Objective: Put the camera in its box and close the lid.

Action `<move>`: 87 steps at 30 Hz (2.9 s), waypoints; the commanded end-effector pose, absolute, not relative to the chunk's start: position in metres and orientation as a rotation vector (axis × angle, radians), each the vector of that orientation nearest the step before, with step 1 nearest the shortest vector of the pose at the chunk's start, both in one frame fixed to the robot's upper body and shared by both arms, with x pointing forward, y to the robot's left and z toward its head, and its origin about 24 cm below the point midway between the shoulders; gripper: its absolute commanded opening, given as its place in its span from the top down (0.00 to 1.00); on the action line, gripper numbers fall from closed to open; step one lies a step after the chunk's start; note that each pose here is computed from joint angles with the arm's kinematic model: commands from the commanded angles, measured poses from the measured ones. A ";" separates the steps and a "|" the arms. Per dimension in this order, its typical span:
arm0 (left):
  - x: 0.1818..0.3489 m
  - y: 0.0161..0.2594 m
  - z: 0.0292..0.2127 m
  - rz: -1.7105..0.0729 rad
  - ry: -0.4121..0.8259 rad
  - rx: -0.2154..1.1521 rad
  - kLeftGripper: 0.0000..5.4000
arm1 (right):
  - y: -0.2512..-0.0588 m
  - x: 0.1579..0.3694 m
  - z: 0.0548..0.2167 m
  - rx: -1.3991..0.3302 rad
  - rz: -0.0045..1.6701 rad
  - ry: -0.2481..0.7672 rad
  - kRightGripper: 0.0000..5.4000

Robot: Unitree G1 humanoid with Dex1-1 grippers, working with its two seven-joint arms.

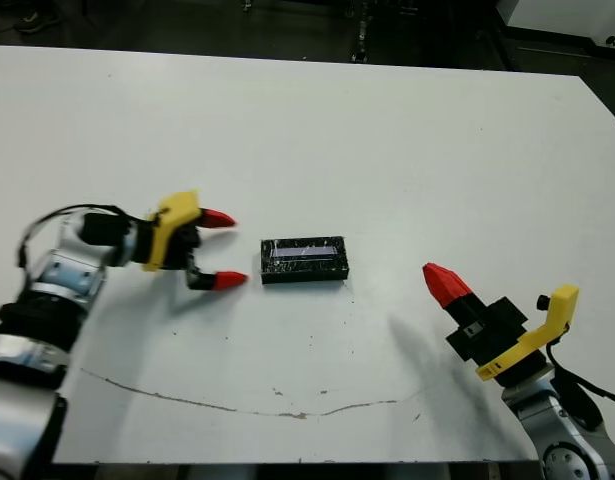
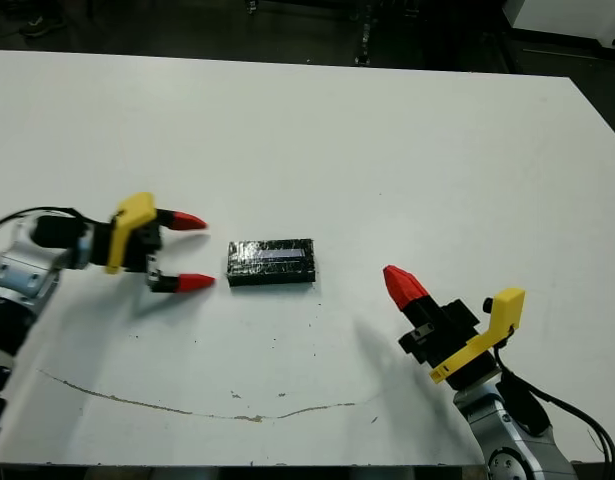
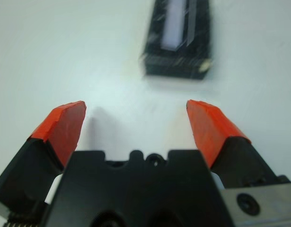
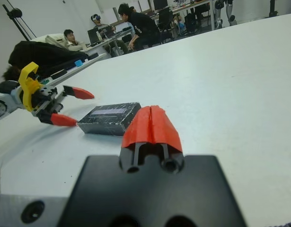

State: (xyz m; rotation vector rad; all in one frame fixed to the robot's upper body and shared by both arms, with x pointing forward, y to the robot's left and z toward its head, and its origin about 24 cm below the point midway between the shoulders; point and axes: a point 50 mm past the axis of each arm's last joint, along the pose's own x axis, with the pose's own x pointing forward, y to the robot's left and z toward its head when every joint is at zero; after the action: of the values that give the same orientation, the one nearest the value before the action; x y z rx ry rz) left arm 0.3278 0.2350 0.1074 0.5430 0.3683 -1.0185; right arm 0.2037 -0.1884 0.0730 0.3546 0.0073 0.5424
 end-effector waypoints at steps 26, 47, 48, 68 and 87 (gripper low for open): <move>0.278 0.119 0.142 -0.588 -0.256 -0.017 0.45 | -0.192 0.203 0.072 0.334 0.494 -0.003 1.00; 0.296 0.083 0.070 -0.641 0.133 0.071 1.00 | -0.193 0.204 0.074 0.358 0.490 -0.025 1.00; 0.295 0.083 0.068 -0.646 0.154 0.080 1.00 | -0.193 0.204 0.074 0.359 0.492 -0.023 1.00; 0.271 0.094 0.062 -0.739 0.249 0.068 1.00 | -0.191 0.202 0.074 0.369 0.500 -0.020 1.00; 0.263 0.170 0.129 -0.327 -0.321 -0.106 1.00 | -0.186 0.226 0.103 0.351 0.293 -0.150 1.00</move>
State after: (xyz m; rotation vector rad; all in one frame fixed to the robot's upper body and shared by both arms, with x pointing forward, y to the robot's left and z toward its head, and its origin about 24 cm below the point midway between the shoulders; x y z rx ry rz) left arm 0.2659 0.1622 0.1333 -0.1092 -0.3255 -0.3758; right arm 0.2245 -0.1840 0.1003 0.3598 -0.1415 0.3246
